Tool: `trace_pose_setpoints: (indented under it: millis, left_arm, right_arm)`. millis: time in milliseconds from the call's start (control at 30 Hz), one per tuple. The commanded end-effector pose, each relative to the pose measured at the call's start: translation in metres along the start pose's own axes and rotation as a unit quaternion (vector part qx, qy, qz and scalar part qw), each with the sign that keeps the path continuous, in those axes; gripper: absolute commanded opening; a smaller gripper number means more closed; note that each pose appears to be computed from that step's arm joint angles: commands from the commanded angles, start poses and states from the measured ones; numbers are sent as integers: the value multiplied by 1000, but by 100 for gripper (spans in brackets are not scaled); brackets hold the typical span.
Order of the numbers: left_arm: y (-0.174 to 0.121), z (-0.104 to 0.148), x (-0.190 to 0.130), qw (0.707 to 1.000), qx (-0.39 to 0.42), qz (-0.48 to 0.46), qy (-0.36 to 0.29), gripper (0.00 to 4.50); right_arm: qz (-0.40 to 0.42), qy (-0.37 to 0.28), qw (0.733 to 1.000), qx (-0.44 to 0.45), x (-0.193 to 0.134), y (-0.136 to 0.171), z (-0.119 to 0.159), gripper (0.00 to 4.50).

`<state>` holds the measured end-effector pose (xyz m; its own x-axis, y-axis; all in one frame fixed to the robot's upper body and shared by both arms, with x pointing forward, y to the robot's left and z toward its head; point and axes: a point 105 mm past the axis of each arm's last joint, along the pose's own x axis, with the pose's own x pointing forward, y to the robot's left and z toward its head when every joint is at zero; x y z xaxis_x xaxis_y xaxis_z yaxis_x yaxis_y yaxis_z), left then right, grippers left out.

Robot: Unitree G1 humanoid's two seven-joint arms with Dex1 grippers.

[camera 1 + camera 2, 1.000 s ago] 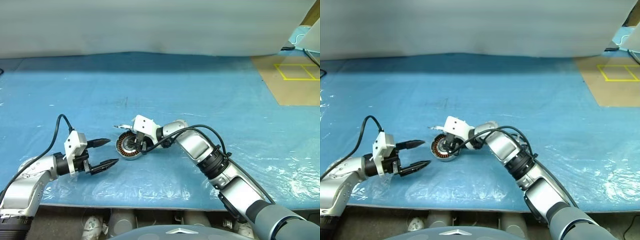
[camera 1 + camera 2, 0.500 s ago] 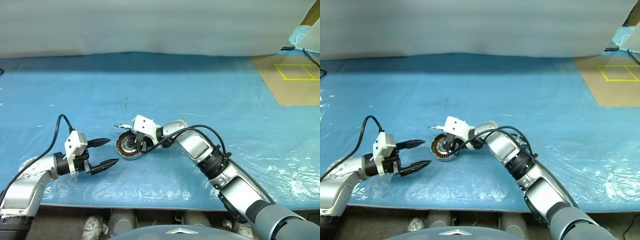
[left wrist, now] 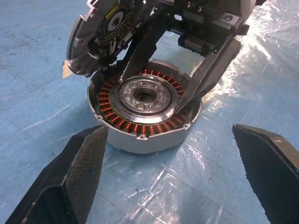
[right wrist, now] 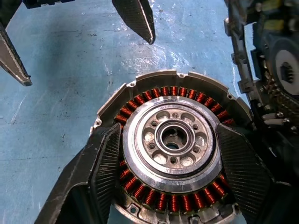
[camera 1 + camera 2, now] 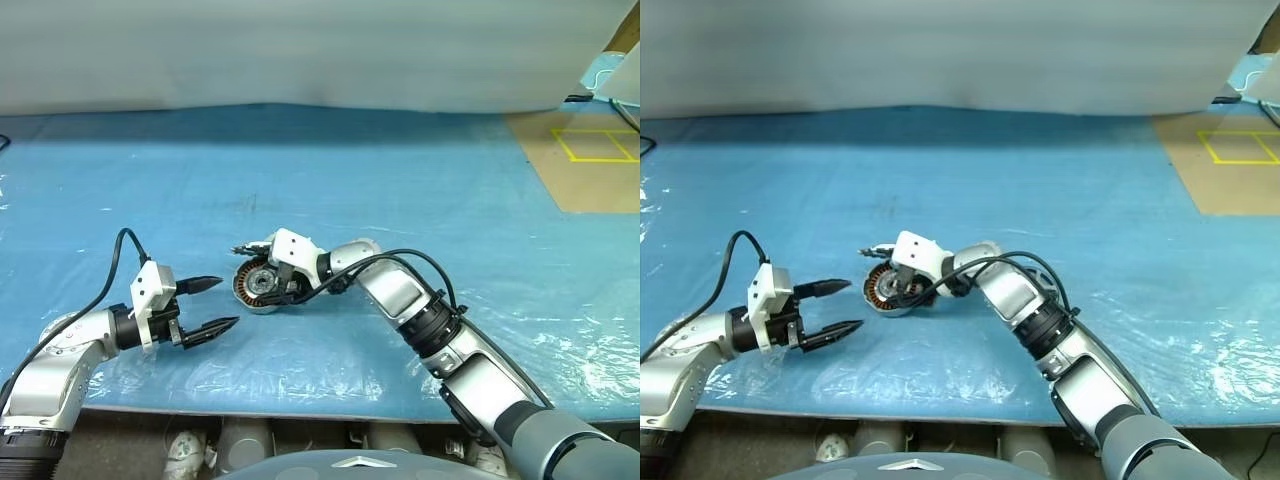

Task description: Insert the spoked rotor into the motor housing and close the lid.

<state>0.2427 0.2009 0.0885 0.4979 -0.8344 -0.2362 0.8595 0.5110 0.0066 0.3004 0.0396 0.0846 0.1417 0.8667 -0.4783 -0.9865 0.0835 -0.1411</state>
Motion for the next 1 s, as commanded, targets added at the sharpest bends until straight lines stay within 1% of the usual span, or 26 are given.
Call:
trace_pose_setpoints:
  millis: [33,167,267,400,500,633,700,833,900,1000]
  left_arm:
    - [1,4,0,1000,12,3,-7,450]
    - [2,4,2,1000,11,1,-8,450]
    - [3,4,3,1000,12,-3,-7,450]
    - [5,5,3,1000,14,-5,-7,450]
    - [7,11,5,1000,16,-7,-14,450]
    - [10,15,6,1000,23,-6,-18,450]
    - [12,14,8,1000,24,-9,-16,450]
    - [17,14,10,999,30,-9,-14,450]
    - [19,16,11,999,33,-9,-16,450]
    - [19,17,10,999,35,-9,-16,450]
  right_arm:
    - [6,-28,1000,12,-6,3,8,332]
    - [8,-69,997,33,-12,3,20,332]
    - [1,-77,996,39,-12,1,21,272]
    - [-8,-90,995,45,-14,-2,25,133]
    - [-12,-101,992,70,-23,-3,27,28]
    - [-8,-87,992,89,-32,-1,16,28]
    - [-9,-83,993,89,-24,0,19,28]
    - [-8,-54,996,76,-4,2,16,28]
    - [-16,-51,996,73,1,-2,16,28]
    - [-1,-54,996,68,2,0,21,28]
